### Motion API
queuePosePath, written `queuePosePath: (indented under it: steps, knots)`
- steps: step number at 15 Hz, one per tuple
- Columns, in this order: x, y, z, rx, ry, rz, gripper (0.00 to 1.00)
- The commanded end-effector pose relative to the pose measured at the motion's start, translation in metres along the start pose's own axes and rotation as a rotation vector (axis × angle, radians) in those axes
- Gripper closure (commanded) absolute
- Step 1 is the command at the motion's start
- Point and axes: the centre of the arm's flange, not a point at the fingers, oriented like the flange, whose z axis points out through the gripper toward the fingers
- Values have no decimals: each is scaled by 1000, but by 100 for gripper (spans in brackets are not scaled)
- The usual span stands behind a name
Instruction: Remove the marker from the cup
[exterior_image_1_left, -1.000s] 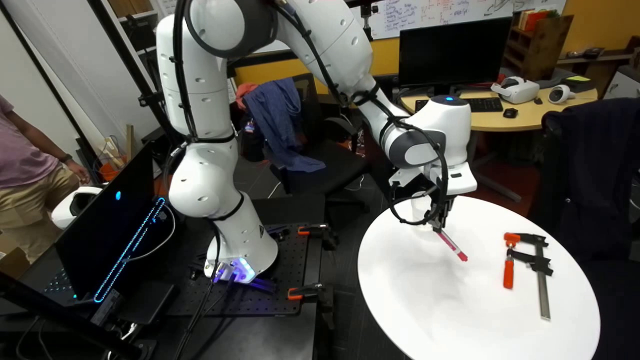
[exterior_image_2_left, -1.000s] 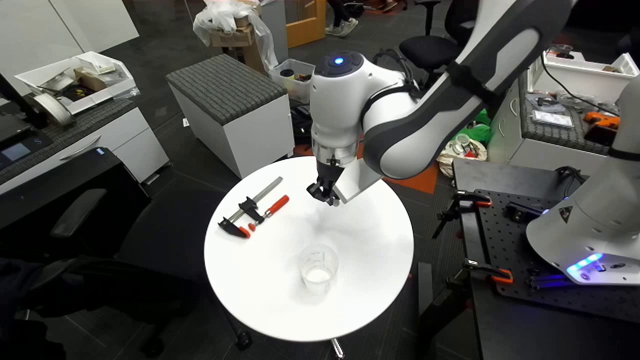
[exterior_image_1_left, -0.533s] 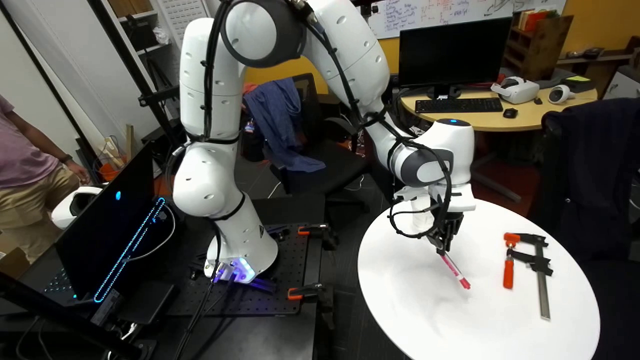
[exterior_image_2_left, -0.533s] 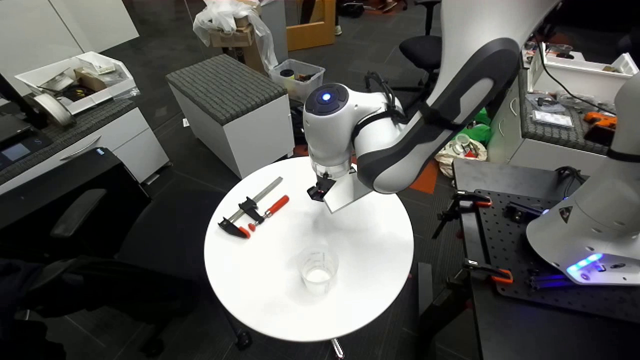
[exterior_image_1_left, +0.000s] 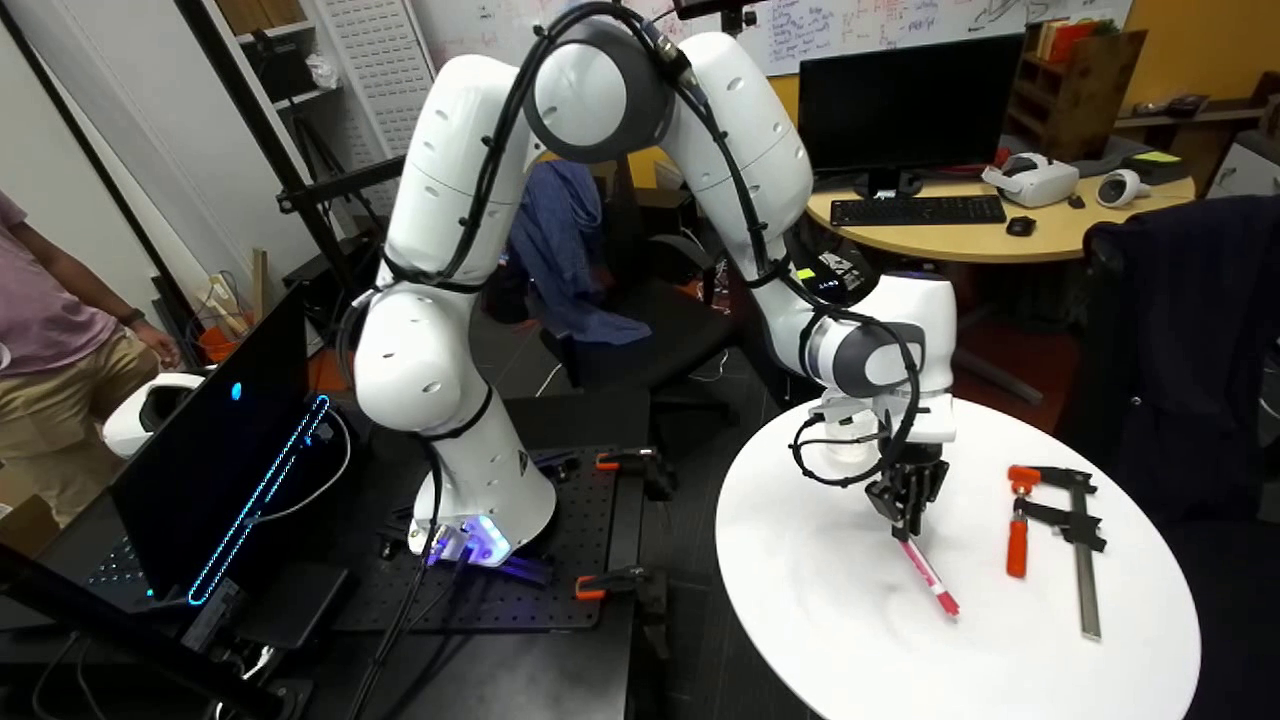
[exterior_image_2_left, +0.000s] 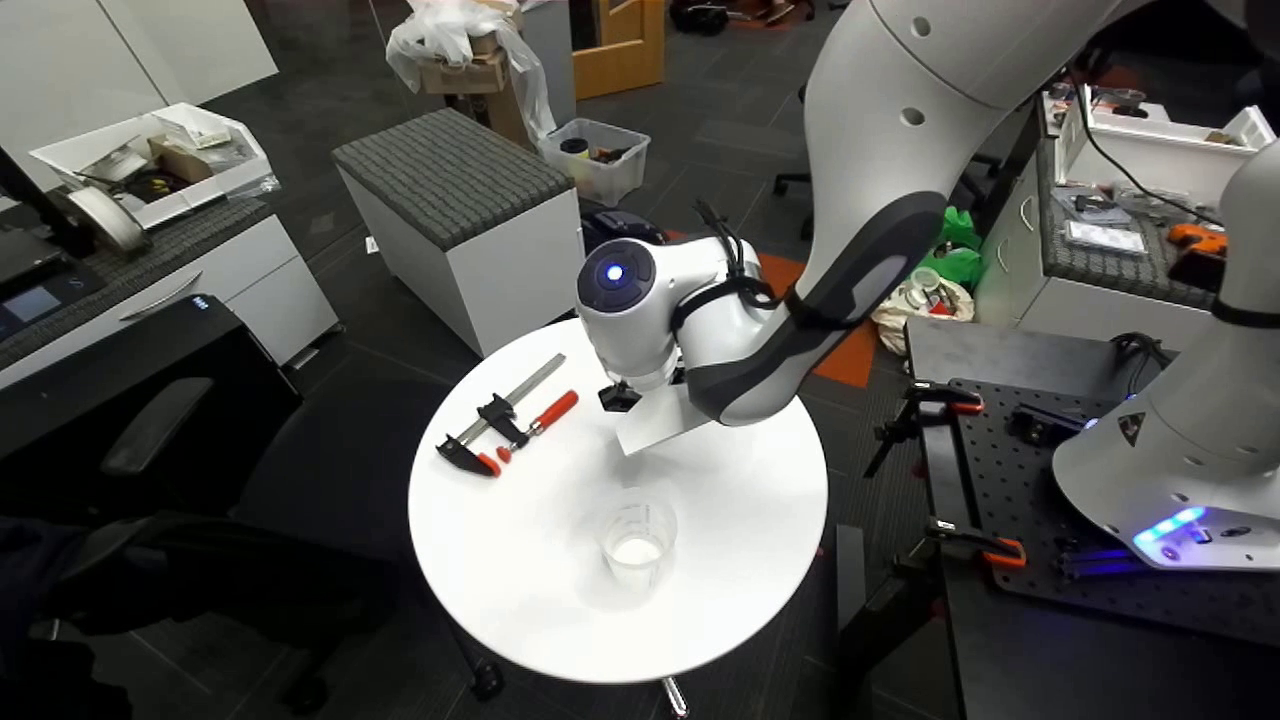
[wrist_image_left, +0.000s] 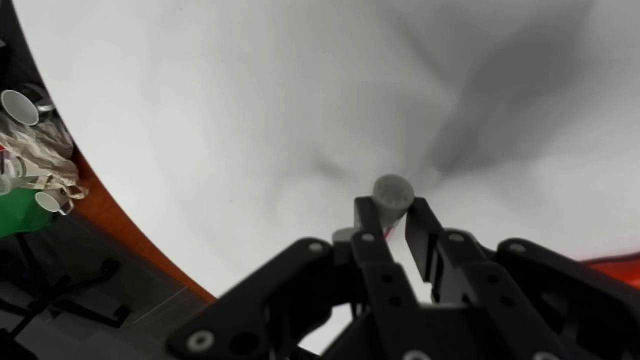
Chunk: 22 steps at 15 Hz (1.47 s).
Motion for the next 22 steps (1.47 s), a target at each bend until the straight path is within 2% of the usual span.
queuePosePath:
  steps: [1,2,4,10,16,22]
  knots:
    - [-1,-18,11,-42,38,31,95]
    - [-3,-20,13,-45,42,35,55]
    - [-4,-23,16,-47,51,41,48]
    - [-4,-24,12,-41,60,50,3]
    - [-4,-11,-14,-18,60,59,0]
    - [-8,2,-66,67,57,31,0]
